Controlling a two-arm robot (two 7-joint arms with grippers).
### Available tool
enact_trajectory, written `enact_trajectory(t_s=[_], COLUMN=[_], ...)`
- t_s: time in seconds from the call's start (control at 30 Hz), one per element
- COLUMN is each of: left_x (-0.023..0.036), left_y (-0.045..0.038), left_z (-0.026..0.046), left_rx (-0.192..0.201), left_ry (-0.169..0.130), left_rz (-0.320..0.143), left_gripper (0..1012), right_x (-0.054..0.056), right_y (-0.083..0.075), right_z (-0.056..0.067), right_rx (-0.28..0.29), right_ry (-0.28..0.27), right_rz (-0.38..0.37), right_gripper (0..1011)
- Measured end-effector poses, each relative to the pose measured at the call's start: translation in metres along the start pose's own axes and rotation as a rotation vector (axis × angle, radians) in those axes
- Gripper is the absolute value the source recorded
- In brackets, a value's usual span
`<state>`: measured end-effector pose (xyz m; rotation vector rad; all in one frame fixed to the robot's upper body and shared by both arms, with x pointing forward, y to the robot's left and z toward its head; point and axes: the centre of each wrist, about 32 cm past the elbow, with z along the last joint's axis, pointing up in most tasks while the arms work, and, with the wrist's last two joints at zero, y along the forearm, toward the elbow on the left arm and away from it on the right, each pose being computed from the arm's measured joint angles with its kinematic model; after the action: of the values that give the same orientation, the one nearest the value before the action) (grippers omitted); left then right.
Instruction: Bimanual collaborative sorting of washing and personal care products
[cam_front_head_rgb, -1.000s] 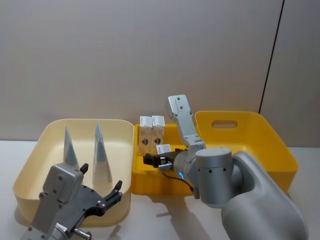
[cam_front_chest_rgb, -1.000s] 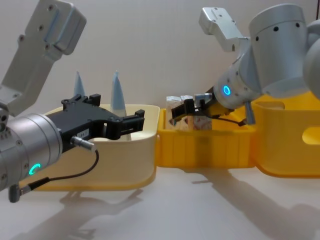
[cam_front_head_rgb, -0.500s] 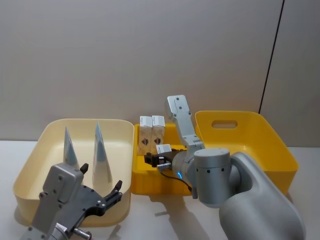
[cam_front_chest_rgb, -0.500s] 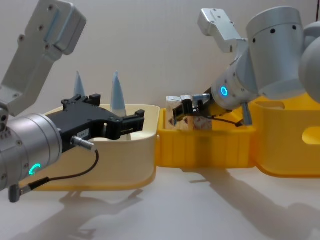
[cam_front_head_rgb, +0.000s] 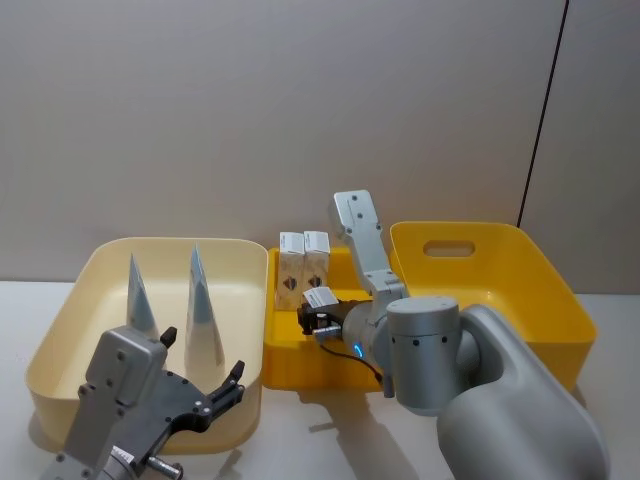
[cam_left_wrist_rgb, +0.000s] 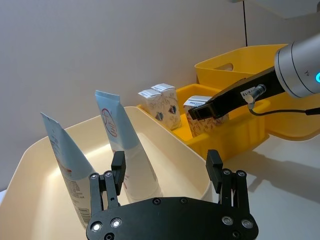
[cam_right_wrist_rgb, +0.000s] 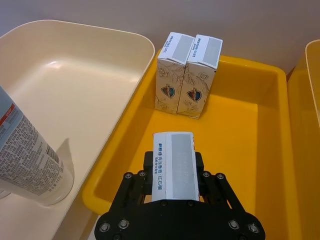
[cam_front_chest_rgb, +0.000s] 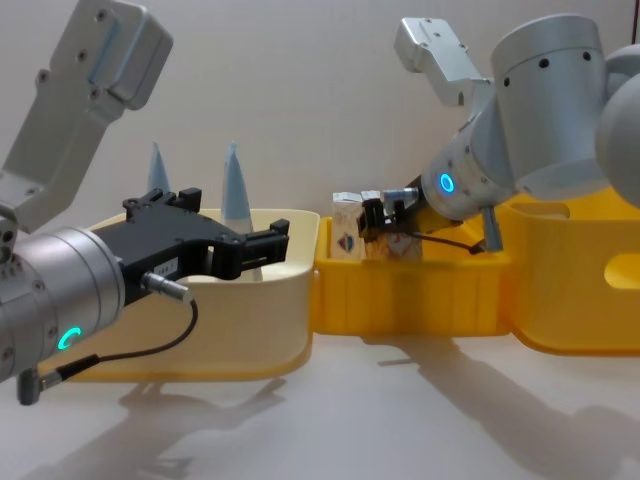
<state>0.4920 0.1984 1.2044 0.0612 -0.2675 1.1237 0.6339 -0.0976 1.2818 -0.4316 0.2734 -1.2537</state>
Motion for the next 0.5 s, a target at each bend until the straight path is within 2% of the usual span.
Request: enact_trajectory(t_s=[0.5], left_x=[0.0], left_y=[0.0], left_z=[0.0], left_rx=[0.0], left_ry=[0.0], left_rz=[0.0], left_gripper=[1003], right_x=[-0.0001], right_y=[0.0001], right_z=[0.0004], right_rx=[0.005], right_ry=[0.001], right_rz=[0.002], right_gripper=[421])
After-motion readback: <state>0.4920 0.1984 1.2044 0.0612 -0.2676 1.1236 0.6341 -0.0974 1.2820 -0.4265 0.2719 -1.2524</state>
